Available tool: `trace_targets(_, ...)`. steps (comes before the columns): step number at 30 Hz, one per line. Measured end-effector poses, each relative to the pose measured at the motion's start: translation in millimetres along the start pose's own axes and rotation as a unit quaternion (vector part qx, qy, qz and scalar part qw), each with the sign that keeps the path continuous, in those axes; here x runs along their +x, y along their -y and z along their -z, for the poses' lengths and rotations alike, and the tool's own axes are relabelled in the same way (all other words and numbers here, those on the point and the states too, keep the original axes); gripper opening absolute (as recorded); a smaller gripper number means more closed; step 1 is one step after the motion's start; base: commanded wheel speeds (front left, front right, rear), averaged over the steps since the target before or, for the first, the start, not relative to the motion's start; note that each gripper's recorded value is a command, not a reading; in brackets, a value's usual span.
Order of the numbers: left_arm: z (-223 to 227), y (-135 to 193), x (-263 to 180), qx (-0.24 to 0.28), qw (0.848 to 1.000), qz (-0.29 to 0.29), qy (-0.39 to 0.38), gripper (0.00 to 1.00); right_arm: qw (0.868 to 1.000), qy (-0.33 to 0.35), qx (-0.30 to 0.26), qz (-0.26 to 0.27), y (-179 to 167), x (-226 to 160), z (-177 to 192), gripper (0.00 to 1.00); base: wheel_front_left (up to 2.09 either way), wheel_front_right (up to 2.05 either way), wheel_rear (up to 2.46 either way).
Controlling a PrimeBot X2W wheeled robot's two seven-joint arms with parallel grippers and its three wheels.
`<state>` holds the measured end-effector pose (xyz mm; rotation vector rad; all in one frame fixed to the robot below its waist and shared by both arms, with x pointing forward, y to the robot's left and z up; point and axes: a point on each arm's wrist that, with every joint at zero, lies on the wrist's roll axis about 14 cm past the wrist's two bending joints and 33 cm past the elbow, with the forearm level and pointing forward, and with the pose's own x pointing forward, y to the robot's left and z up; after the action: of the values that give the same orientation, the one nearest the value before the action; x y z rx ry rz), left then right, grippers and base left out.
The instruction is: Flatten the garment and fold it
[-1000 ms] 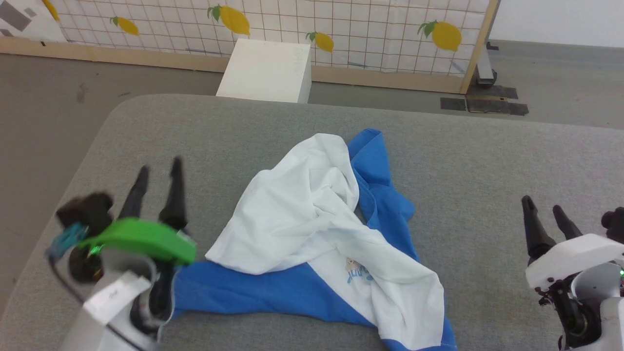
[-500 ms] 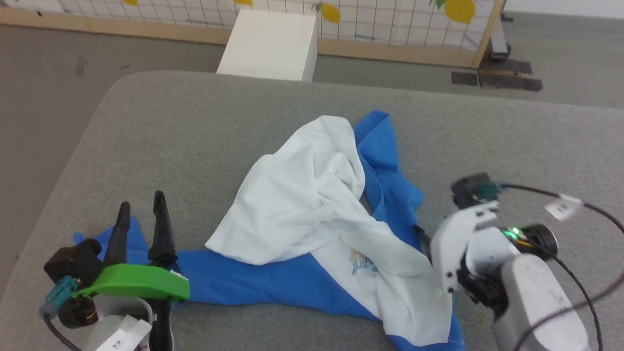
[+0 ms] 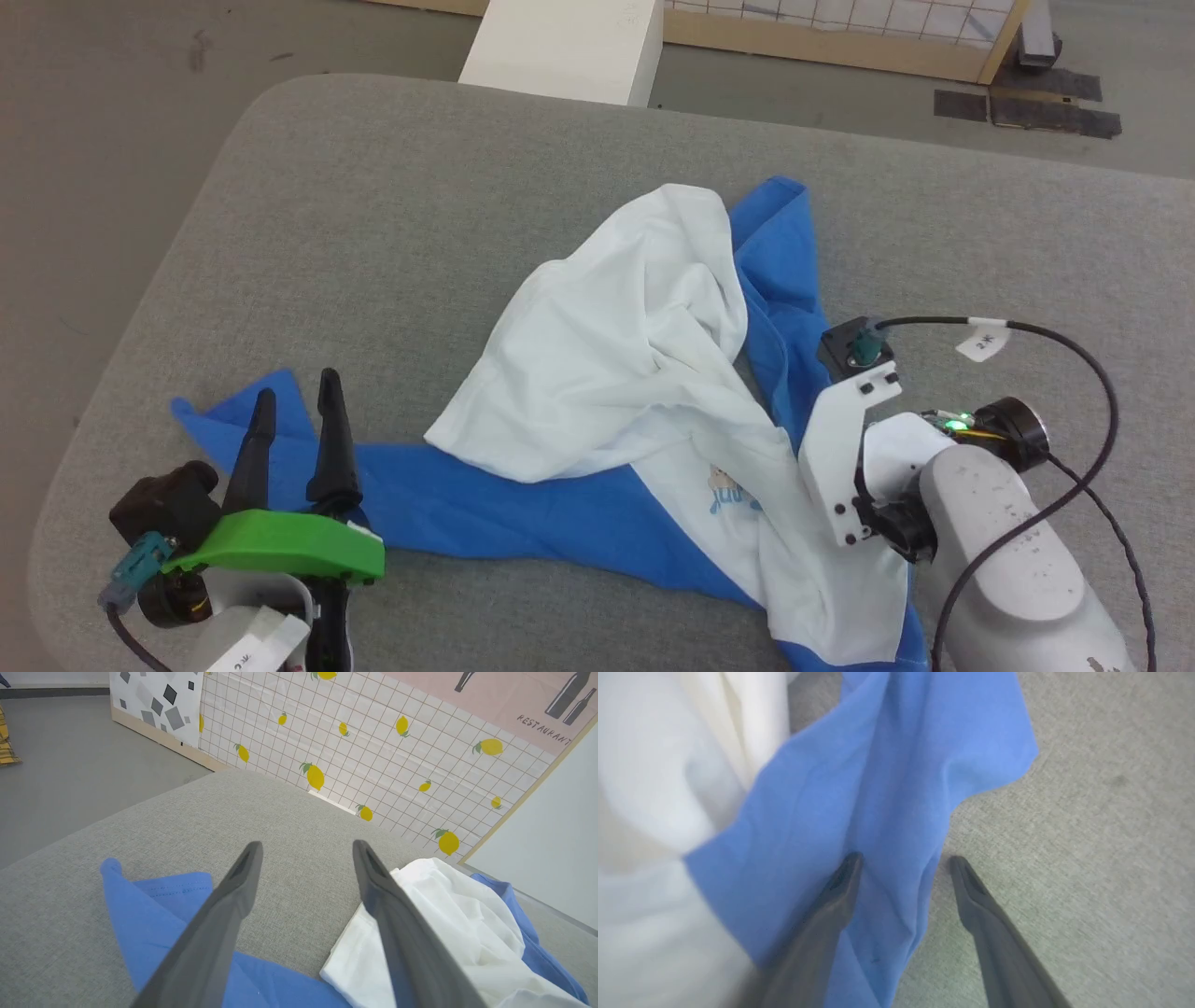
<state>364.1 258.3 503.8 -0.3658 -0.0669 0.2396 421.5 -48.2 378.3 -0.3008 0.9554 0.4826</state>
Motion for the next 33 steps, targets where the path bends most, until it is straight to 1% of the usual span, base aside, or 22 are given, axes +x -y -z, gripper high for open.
trace_targets(1,1.7,-0.7,-0.4,-0.001,1.000,-0.001,-0.003,1.00,1.000,0.006,0.006,-0.003,0.6,0.1,-1.5,0.00,0.00,0.00,0.00)
trace_targets(4,3.6,-0.3,-0.9,-0.003,1.000,0.001,-0.005,1.00,0.998,0.036,0.044,-0.010,7.4,-4.2,-9.8,0.00,0.00,0.00,0.00)
trace_targets(6,4.4,2.3,-0.9,-0.005,1.000,0.006,-0.006,1.00,0.995,0.064,0.076,0.001,24.3,-11.4,-16.8,0.00,0.00,0.00,0.00)
trace_targets(10,5.9,9.5,-1.2,-0.009,1.000,0.019,-0.008,1.00,0.980,0.133,0.135,0.066,89.5,-42.2,-30.3,0.00,0.00,0.00,0.00)
trace_targets(13,7.3,15.1,-0.9,-0.011,0.999,0.028,-0.010,1.00,0.962,0.164,0.179,0.126,142.9,-72.0,-24.5,0.00,0.00,0.00,0.00)
trace_targets(16,10.1,23.1,-0.3,-0.014,0.999,0.042,-0.014,1.00,0.938,0.173,0.231,0.190,192.1,-102.2,4.8,0.00,0.00,0.00,0.00)
trace_targets(20,14.2,30.5,1.2,-0.015,0.998,0.053,-0.021,1.00,0.904,0.154,0.306,0.255,230.7,-127.1,62.2,0.00,0.00,0.00,0.00)
trace_targets(22,16.4,33.6,1.8,-0.016,0.998,0.058,-0.025,1.00,0.883,0.137,0.349,0.281,239.9,-135.3,95.1,0.00,0.00,0.00,0.00)
trace_targets(24,18.3,35.0,2.2,-0.015,0.998,0.060,-0.029,1.00,0.871,0.113,0.376,0.294,239.0,-135.5,122.6,0.00,0.00,0.00,0.00)
trace_targets(26,20.9,35.5,2.9,-0.015,0.997,0.060,-0.034,1.00,0.865,0.089,0.395,0.298,231.9,-130.6,142.8,0.00,0.00,0.00,0.00)
trace_targets(27,21.3,35.9,3.3,-0.015,0.997,0.061,-0.035,1.00,0.863,0.083,0.401,0.296,228.0,-128.1,147.3,0.07,0.00,0.00,0.00)
trace_targets(28,21.6,36.3,3.8,-0.014,0.997,0.062,-0.035,1.00,0.862,0.080,0.405,0.293,224.1,-125.8,149.4,1.00,0.00,0.00,0.00)
trace_targets(30,22.5,37.6,4.8,-0.013,0.997,0.065,-0.038,1.00,0.860,0.091,0.407,0.293,221.9,-125.7,147.5,1.00,0.00,0.00,0.00)
trace_targets(31,23.2,38.6,5.1,-0.013,0.997,0.066,-0.040,1.00,0.858,0.107,0.406,0.295,223.2,-128.3,142.7,1.00,0.00,0.00,0.00)
trace_targets(33,22.2,40.9,5.1,-0.015,0.997,0.070,-0.040,1.00,0.856,0.162,0.388,0.300,227.7,-138.1,120.7,1.00,0.00,0.00,0.00)
